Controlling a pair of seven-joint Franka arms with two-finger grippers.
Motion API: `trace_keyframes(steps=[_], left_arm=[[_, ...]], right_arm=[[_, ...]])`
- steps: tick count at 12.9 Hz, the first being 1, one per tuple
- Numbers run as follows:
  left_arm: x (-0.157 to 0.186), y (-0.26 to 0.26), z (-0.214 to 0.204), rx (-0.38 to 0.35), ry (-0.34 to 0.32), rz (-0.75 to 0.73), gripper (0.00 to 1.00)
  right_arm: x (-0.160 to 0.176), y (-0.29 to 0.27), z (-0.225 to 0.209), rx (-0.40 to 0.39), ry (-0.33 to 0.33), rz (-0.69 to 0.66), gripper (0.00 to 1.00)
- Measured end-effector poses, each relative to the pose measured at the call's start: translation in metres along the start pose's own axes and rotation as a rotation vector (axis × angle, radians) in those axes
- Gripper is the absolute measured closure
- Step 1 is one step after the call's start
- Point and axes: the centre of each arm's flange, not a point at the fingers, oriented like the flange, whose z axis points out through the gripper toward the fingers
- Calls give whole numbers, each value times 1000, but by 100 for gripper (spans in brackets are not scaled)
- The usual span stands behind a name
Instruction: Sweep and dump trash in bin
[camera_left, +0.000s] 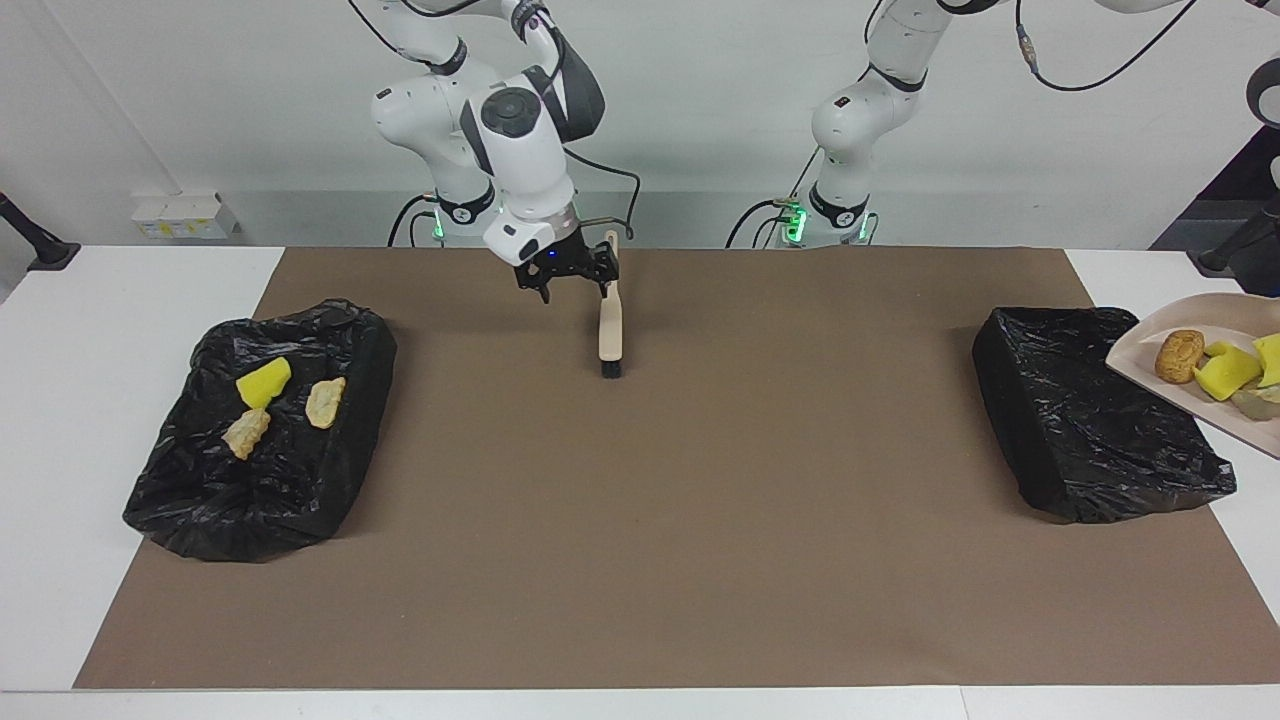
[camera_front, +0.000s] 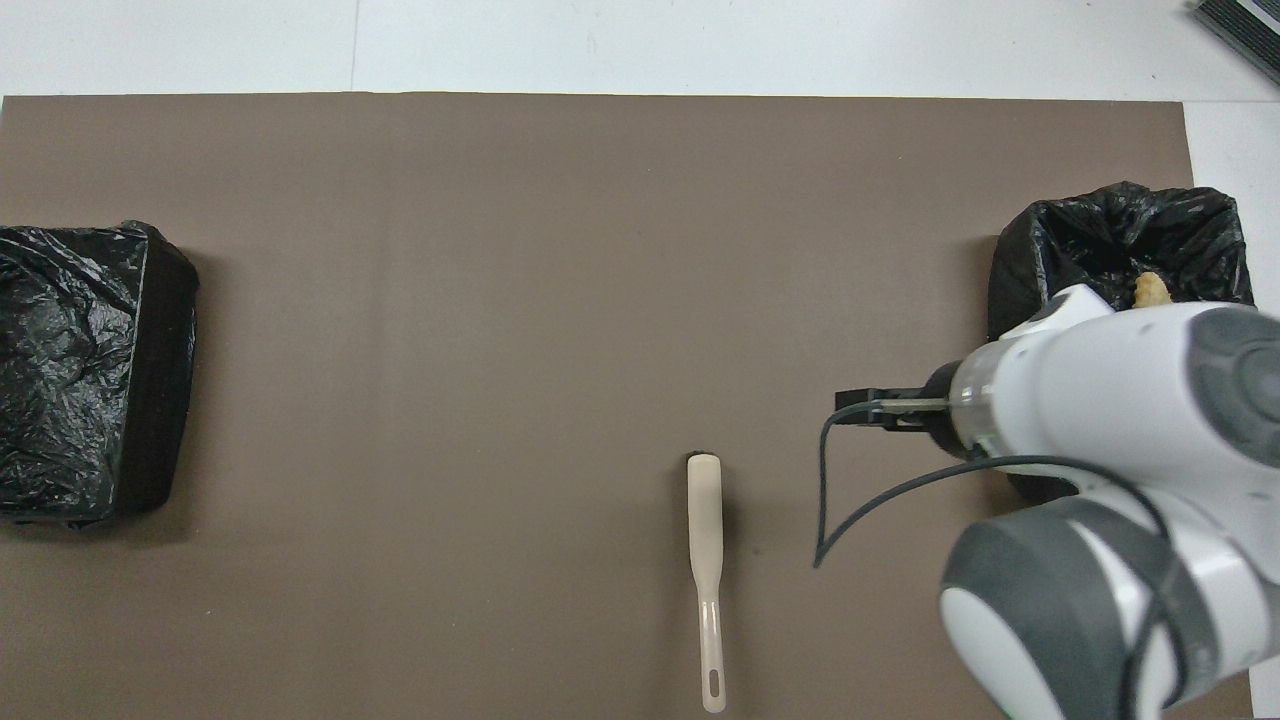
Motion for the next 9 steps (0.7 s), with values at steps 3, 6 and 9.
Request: trace_keyframes(steps=[3,6,9], left_arm=[[18,-4,-4,8,-77,88,68],[50,-7,-11,11,-179,212,68],[68,-4,-23,-26,-254,278,68]], right_arm=[[20,58,-50,-49,36,7,0],[24,88,-85,-73,49,39,0],[23,111,-115,-75,47,87,0]])
